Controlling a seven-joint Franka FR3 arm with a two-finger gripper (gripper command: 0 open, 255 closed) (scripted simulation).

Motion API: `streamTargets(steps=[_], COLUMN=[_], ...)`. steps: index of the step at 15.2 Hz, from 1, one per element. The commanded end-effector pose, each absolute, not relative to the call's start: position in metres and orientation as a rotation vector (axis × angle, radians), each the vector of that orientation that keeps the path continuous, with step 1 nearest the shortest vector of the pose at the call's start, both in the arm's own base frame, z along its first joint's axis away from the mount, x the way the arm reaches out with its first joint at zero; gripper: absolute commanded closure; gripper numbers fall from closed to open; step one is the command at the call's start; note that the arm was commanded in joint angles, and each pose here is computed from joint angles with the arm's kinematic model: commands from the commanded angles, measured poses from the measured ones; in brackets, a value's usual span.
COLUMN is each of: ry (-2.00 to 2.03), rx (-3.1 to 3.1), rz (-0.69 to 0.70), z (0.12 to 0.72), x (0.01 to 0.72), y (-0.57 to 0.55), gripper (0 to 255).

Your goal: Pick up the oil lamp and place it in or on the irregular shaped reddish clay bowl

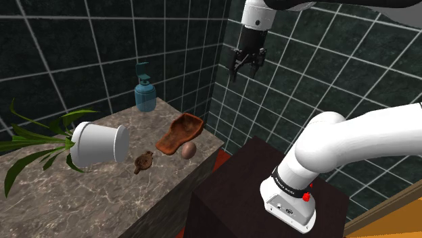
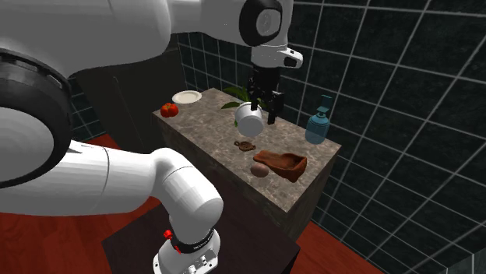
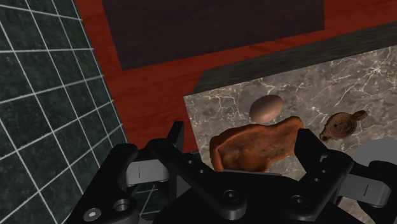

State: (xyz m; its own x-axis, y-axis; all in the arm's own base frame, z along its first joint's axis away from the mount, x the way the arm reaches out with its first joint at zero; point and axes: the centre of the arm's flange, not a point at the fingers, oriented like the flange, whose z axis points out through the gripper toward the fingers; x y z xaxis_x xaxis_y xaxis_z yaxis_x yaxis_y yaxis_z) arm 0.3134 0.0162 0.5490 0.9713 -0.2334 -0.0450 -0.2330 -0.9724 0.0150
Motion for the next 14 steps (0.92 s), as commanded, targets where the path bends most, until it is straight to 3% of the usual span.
streamTargets(steps=[1,14], ry=[-0.399,-0.583], rx=[3.107,3.078], rz=[-0.071,-0.074], z=[0.528,0.401], x=[0.323,0.390], y=[0.032,0.126], gripper=[0,0])
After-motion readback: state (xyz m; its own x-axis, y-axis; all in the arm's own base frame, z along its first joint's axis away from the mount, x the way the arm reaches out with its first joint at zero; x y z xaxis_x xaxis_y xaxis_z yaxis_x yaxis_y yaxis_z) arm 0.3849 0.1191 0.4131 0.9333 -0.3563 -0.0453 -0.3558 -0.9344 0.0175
